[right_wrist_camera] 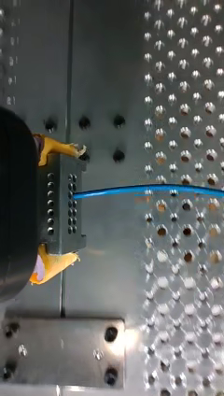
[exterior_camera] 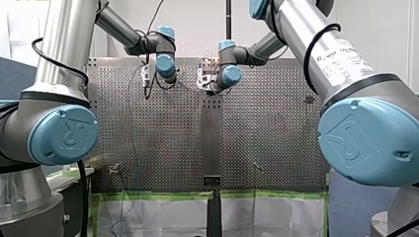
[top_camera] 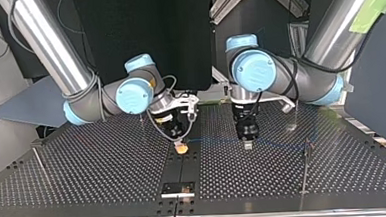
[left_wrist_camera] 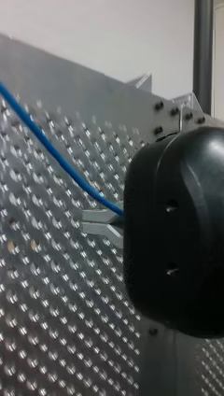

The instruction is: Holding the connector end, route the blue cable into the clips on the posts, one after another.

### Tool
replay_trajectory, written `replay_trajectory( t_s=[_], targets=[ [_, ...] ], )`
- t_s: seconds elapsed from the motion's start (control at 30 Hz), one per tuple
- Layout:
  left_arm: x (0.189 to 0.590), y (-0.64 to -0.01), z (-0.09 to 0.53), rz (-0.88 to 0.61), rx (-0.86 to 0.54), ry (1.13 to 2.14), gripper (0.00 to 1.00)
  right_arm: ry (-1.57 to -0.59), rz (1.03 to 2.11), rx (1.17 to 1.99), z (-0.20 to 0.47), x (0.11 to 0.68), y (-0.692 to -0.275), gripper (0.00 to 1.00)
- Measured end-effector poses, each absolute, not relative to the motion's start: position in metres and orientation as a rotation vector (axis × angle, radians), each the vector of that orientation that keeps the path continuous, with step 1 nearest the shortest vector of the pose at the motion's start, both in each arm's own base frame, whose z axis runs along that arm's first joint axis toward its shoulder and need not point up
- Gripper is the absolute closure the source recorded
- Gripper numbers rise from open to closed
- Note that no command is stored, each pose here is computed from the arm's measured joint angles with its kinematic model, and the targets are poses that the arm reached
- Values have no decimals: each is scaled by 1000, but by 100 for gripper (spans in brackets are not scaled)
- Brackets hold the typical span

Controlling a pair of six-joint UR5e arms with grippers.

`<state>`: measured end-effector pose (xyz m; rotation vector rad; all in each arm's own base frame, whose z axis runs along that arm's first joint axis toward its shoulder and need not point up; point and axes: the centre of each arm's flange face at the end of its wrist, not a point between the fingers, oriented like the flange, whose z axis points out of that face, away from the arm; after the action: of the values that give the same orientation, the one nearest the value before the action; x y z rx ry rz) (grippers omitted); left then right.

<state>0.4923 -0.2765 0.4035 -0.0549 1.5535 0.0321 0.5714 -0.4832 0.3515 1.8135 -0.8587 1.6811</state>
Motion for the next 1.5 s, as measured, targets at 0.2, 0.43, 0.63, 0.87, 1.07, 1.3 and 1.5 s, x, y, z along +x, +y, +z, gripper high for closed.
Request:
replay_trajectory(
  t_s=[0.2, 0.43, 0.63, 0.87, 1.07, 1.3, 1.5],
  targets=[
    [492, -289, 372, 30, -19, 1609, 100, -879, 1677, 1802, 328, 567, -483, 100],
    [492, -302, 322, 50, 15, 1687, 100, -889, 1647, 1780, 303, 561, -482, 100],
    [484, -304, 291, 48, 30, 1708, 100, -899, 1629, 1768, 283, 556, -481, 100],
    [481, -312, 272, 31, 40, 1692, 100, -921, 1586, 1775, 242, 548, -482, 100],
    [480, -326, 243, 28, 71, 1700, 100, -934, 1540, 1813, 191, 541, -479, 100],
    [480, -343, 212, -1, 82, 1708, 100, -944, 1521, 1817, 161, 529, -476, 100],
    [478, -350, 197, -15, 102, 1719, 100, -959, 1509, 1803, 143, 514, -475, 100]
  ],
)
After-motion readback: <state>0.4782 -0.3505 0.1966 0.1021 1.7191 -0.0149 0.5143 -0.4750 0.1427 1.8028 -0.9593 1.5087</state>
